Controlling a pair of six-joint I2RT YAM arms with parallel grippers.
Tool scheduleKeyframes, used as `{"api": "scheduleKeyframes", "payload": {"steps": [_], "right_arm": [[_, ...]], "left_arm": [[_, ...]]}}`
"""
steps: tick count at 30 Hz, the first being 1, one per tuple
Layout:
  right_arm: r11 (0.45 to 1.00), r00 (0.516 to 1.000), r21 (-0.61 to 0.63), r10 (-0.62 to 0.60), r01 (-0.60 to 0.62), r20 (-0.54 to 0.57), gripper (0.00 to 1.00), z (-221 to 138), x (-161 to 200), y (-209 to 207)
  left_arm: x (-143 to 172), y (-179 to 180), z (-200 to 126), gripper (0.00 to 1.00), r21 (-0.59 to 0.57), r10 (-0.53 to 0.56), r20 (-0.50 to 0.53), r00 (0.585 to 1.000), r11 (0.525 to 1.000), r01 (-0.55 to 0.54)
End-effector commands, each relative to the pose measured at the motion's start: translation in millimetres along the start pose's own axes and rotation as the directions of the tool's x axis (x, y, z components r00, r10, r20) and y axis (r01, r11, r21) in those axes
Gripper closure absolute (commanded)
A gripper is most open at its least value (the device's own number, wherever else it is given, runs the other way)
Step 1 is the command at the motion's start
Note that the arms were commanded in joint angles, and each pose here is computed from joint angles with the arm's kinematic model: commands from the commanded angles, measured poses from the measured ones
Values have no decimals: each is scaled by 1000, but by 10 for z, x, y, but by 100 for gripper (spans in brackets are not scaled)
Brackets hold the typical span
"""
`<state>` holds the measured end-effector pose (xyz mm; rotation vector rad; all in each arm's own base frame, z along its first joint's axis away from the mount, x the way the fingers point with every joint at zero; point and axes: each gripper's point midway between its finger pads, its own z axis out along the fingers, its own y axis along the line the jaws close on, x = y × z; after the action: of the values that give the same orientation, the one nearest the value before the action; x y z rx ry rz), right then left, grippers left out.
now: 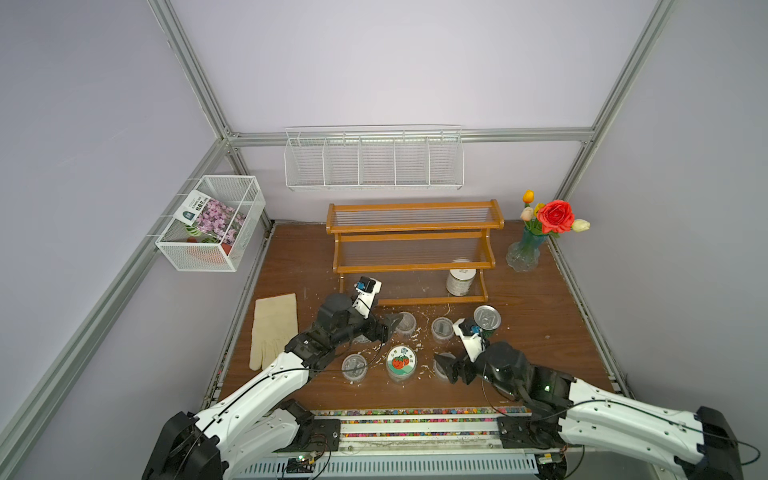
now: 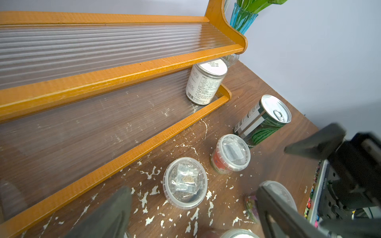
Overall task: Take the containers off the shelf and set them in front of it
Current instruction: 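Place the container at the center of the board, then pick up a container from the shelf.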
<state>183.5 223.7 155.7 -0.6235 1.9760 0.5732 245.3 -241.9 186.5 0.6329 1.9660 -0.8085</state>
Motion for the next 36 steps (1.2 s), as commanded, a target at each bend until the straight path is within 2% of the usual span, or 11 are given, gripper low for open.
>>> {"api": "scheduleKeyframes", "payload": {"steps": [1,7,13,26,36], "right_arm": [[994,999,109,23,-26,25,3,-39,-228,-319],[955,987,259,122,-145,106,3,63,-615,-953],[923,977,323,186,-209,100,3,339,-692,-1376],[909,975,356,220,-219,38,3,942,-656,-1717],[859,980,477,201,-183,15,3,1154,-562,-2010]], "left_arm": [[-181,-33,-15,2,5,29,25,999,1000,-29],[-210,-46,-18,2,9,22,33,999,1000,-22],[-237,-47,-34,2,5,32,34,999,999,-33],[-189,-20,-38,2,-7,31,28,999,999,-31],[-180,45,-95,2,-52,33,31,999,998,-31]]}}
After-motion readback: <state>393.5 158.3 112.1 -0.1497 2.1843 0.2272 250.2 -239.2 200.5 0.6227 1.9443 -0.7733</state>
